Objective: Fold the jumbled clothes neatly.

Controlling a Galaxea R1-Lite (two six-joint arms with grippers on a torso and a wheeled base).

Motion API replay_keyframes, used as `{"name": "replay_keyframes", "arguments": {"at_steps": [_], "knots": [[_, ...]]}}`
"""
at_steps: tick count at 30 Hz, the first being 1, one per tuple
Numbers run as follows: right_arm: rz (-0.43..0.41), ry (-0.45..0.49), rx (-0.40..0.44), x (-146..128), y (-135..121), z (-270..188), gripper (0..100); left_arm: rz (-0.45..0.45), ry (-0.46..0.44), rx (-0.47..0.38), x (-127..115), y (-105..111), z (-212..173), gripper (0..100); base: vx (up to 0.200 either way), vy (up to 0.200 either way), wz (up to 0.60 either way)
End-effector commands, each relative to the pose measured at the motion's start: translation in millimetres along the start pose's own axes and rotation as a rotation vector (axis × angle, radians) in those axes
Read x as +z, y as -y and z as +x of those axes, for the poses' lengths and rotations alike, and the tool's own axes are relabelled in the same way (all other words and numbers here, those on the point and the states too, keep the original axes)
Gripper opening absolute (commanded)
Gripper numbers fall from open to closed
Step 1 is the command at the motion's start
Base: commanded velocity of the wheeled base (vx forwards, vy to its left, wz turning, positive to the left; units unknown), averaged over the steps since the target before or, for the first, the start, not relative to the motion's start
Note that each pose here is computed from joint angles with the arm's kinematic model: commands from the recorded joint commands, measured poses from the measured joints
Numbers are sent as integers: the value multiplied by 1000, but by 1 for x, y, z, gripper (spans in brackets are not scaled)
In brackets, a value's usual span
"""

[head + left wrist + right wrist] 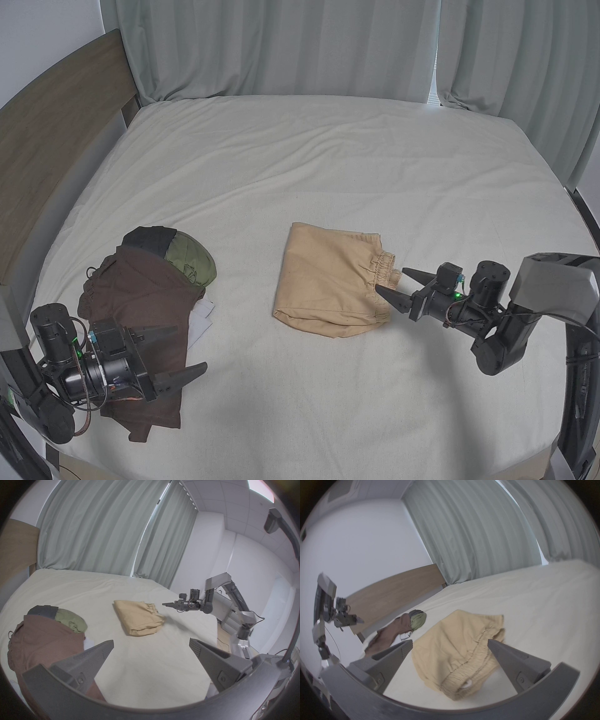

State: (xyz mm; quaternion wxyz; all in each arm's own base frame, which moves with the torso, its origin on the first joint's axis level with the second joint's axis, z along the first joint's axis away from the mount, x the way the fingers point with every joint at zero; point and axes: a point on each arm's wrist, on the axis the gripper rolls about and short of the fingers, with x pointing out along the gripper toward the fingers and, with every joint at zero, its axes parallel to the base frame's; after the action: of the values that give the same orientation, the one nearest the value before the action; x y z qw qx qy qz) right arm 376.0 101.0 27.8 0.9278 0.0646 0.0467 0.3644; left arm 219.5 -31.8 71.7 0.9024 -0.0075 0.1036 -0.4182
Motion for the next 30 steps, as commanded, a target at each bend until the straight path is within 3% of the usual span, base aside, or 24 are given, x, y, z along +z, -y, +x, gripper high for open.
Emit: {"name": "replay_keyframes", "arguments": {"at_steps": [1,7,12,14,16,21,25,30], "knots": [[-63,52,-126,52,-15,-58,100,36,18,-147,6,22,-8,100,0,0,0],[-67,56,-220,70,-21,-114,100,83,55,-283,13,37,-18,100,0,0,0],[-85,80,-249,84,-46,-156,100,151,102,-401,25,55,-20,100,0,0,0],[-98,103,-245,91,-66,-179,100,197,128,-488,33,74,-18,100,0,0,0],[-119,130,-239,95,-82,-197,100,227,155,-518,39,82,-21,100,0,0,0],[-197,233,-239,107,-117,-238,100,271,208,-515,52,95,-42,100,0,0,0],[-266,276,-256,113,-142,-269,100,263,217,-445,56,104,-65,100,0,0,0],[-294,304,-254,92,-186,-319,100,245,234,-392,55,122,-96,100,0,0,0]]}}
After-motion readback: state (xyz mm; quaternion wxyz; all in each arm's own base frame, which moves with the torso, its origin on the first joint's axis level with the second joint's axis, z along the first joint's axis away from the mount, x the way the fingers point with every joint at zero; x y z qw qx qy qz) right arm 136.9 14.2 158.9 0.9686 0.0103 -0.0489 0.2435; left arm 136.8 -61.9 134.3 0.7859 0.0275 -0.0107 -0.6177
